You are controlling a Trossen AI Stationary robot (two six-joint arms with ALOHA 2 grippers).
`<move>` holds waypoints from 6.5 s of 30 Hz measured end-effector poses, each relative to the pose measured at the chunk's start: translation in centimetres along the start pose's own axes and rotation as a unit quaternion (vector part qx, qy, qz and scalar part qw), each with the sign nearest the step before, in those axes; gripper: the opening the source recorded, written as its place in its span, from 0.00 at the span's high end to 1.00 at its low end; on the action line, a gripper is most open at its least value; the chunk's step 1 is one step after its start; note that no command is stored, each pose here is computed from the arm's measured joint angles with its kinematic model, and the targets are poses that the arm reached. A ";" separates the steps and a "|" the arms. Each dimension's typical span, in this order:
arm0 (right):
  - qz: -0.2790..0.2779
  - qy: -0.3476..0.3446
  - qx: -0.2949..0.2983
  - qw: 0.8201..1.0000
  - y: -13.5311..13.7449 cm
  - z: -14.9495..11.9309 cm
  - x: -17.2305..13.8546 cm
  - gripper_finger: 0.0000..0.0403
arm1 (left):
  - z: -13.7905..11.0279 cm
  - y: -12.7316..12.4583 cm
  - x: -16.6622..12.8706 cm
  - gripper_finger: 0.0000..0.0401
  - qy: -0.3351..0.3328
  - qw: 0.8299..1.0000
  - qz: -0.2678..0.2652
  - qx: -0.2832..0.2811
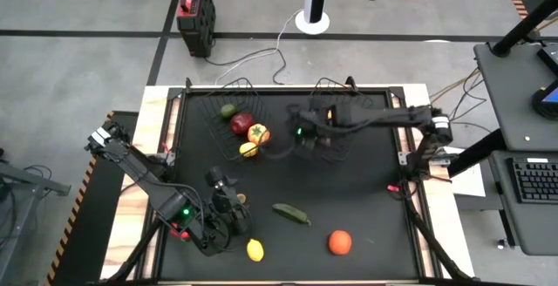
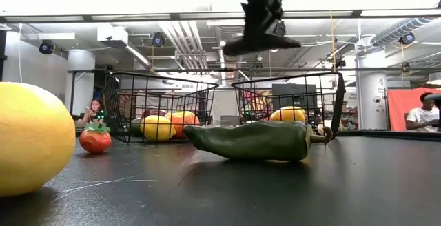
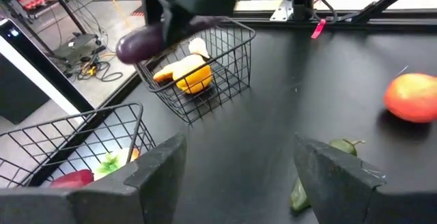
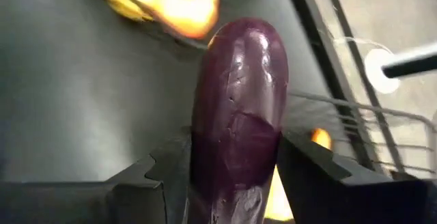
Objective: Sort produce into baskets
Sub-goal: Put the eggplant into the right black wire basket, then put the persimmon into the left black wire basket
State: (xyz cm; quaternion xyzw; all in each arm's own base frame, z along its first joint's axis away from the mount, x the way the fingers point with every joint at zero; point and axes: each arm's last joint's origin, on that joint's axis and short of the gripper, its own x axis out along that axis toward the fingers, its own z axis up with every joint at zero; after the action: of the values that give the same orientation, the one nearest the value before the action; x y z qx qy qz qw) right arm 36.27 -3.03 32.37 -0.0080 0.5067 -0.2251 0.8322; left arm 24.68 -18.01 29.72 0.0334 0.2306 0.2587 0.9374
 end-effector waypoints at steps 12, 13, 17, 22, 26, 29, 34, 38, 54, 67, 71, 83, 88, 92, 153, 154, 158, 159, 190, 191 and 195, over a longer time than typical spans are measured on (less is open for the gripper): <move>-0.066 0.031 0.040 0.997 -9.6 -3.9 3.0 0.55 | 0.0 -0.1 0.0 0.38 -0.001 1.000 -0.002 -0.019; -0.070 0.029 0.042 0.996 -10.1 -4.3 3.3 0.55 | 0.0 -0.1 0.0 0.38 -0.001 1.000 -0.002 -0.019; -0.087 0.017 0.055 0.995 -12.0 -5.8 4.4 0.55 | 0.0 -0.1 0.0 0.38 -0.001 1.000 -0.002 -0.019; -0.105 0.037 0.077 0.991 -14.0 -7.6 6.1 0.55 | 0.0 -0.1 0.0 0.38 -0.002 1.000 -0.002 -0.020; -0.114 0.060 0.082 0.988 -15.1 -8.6 7.6 0.55 | 0.1 0.0 0.0 0.38 -0.008 1.000 0.004 -0.020; -0.114 0.076 0.074 0.988 -15.6 -8.9 8.5 0.55 | 0.1 0.0 0.0 0.38 -0.011 1.000 0.007 -0.020; -0.113 0.085 0.055 0.988 -15.8 -9.0 9.2 0.55 | 0.1 0.0 0.0 0.38 -0.011 1.000 0.008 -0.017; -0.112 0.089 0.047 0.989 -15.9 -9.1 9.5 0.55 | 0.1 0.1 0.0 0.38 -0.017 1.000 0.015 -0.011; -0.111 0.099 0.050 0.988 -16.1 -9.2 10.3 0.55 | 0.1 0.1 0.1 0.38 -0.018 1.000 0.018 0.010; -0.111 0.096 0.067 0.987 -16.1 -9.2 10.3 0.46 | 0.1 0.1 0.1 0.38 -0.018 1.000 0.018 0.012; -0.112 0.095 0.067 0.987 -16.1 -9.2 10.3 0.42 | 0.1 0.1 0.1 0.38 -0.018 1.000 0.018 0.011; -0.112 0.094 0.069 0.987 -16.1 -9.2 10.3 0.37 | 0.1 0.0 0.1 0.38 -0.009 1.000 0.008 0.004; -0.115 0.087 0.087 0.986 -15.9 -9.2 9.2 0.37 | 0.0 0.0 0.1 0.38 0.001 1.000 -0.003 -0.001; -0.112 0.057 0.107 0.986 -15.0 -8.8 7.0 0.38 | -0.1 -0.1 0.1 0.38 0.021 1.000 -0.023 -0.001; 0.023 -0.135 0.058 0.989 3.1 -11.6 -3.6 0.36 | -17.5 2.6 5.7 0.39 0.138 0.985 -0.092 -0.053; 0.023 -0.135 0.058 0.989 3.1 -11.6 -3.6 0.37 | -17.5 2.6 5.8 0.39 0.137 0.985 -0.092 -0.054; 0.023 -0.135 0.058 0.989 3.1 -11.5 -3.6 0.37 | -17.8 2.8 5.9 0.39 0.137 0.985 -0.091 -0.055; 0.023 -0.135 0.058 0.989 3.1 -11.5 -3.6 0.36 | -17.9 2.8 5.9 0.39 0.138 0.985 -0.089 -0.055; 0.023 -0.135 0.058 0.989 3.1 -11.5 -3.6 0.37 | -17.9 2.8 5.9 0.53 0.137 0.985 -0.092 -0.056; 0.023 -0.135 0.058 0.989 3.1 -11.5 -3.6 0.37 | -17.9 2.8 5.9 0.56 0.138 0.985 -0.092 -0.056; 0.023 -0.135 0.058 0.989 3.1 -11.5 -3.6 0.37 | -17.9 2.8 5.9 0.67 0.140 0.984 -0.095 -0.056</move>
State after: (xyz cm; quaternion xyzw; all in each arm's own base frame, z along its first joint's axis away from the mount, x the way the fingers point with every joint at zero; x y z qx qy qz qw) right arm 26.23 3.60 29.07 0.0217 0.3757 -0.2317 0.8970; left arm 19.82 -13.60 11.82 -0.0776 0.3472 0.1836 0.9164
